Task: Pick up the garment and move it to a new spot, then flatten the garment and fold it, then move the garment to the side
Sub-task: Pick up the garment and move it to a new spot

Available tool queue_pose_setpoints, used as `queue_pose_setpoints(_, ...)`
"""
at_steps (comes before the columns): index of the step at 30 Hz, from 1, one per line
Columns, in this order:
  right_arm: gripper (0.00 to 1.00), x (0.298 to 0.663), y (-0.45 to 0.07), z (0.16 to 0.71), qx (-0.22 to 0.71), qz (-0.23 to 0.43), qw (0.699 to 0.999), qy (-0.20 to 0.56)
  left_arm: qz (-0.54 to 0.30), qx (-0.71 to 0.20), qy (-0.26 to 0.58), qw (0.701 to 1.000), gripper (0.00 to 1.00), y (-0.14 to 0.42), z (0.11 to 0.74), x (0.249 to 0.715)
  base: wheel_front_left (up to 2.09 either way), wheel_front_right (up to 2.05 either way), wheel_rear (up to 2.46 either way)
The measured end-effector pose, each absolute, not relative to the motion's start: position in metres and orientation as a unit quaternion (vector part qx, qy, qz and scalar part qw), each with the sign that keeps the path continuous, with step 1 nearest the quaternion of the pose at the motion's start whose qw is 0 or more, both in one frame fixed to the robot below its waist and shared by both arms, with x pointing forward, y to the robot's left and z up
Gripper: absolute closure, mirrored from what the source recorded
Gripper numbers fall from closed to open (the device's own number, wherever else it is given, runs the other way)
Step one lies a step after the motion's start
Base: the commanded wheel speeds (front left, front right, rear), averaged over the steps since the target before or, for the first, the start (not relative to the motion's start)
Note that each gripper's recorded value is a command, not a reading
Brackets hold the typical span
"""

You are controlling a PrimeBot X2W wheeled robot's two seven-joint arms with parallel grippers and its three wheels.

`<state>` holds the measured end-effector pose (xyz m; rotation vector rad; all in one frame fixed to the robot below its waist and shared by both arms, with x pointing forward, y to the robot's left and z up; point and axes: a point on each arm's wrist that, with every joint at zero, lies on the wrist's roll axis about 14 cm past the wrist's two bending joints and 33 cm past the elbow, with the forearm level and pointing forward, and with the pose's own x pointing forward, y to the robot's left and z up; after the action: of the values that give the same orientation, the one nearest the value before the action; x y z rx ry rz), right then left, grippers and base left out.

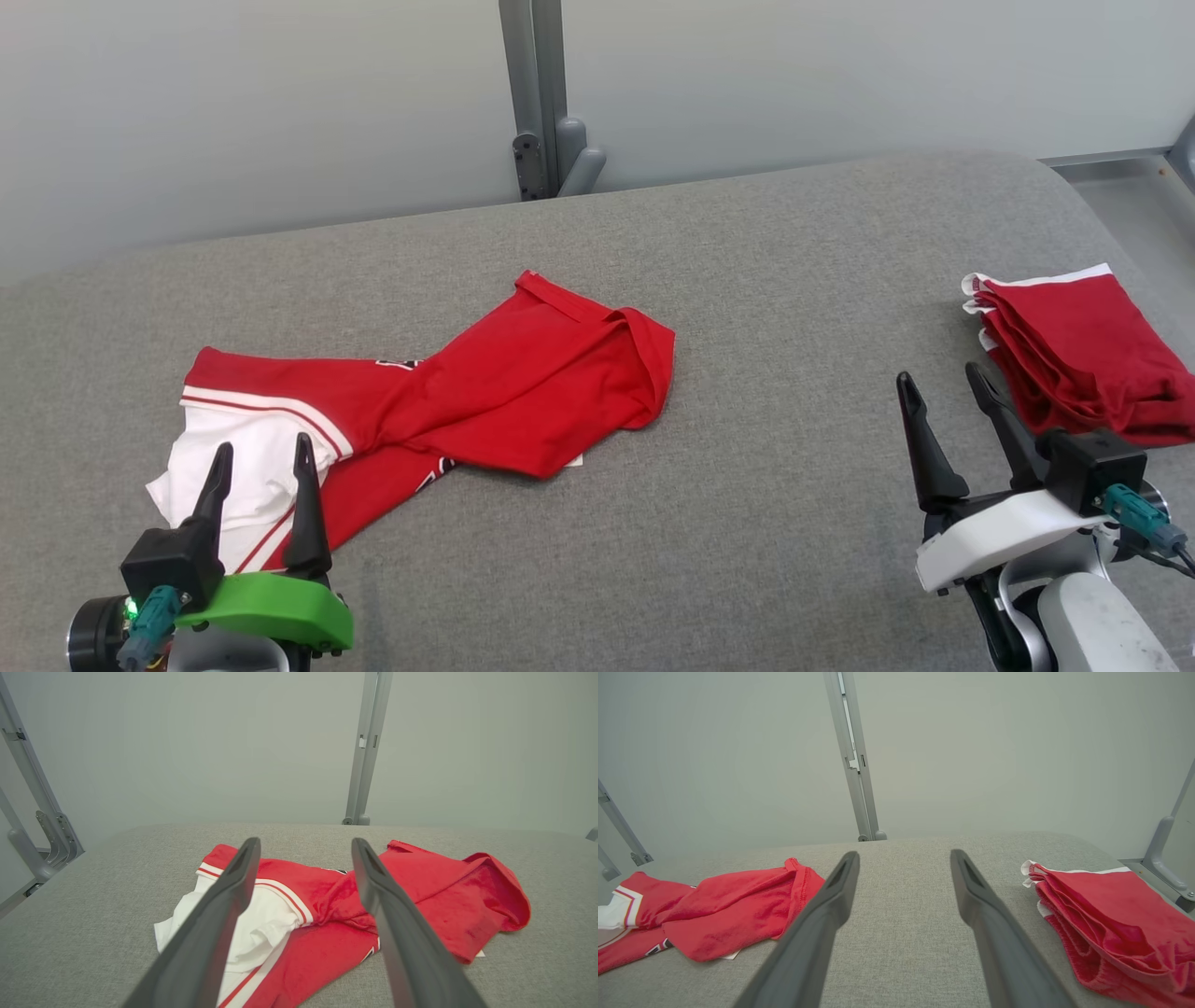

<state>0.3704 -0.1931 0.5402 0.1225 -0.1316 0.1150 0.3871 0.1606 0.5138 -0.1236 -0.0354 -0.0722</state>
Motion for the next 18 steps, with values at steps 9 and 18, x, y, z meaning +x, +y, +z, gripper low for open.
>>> queue_pose_setpoints(9,0.00,0.3711,-0.1931,0.5373,0.066,0.056,0.994,-0.062,-0.037,-0.059,-0.013,0.997,0.00,0.1599,0.5111,0.3875,0.00,0.00,0.00)
queue_pose_setpoints(18,0.00,0.3781,-0.1864,0.5345,0.067,0.069,0.994,-0.053,-0.033,-0.058,-0.016,0.998,0.00,0.1628,0.5131,0.3863,0.00,0.00,0.00)
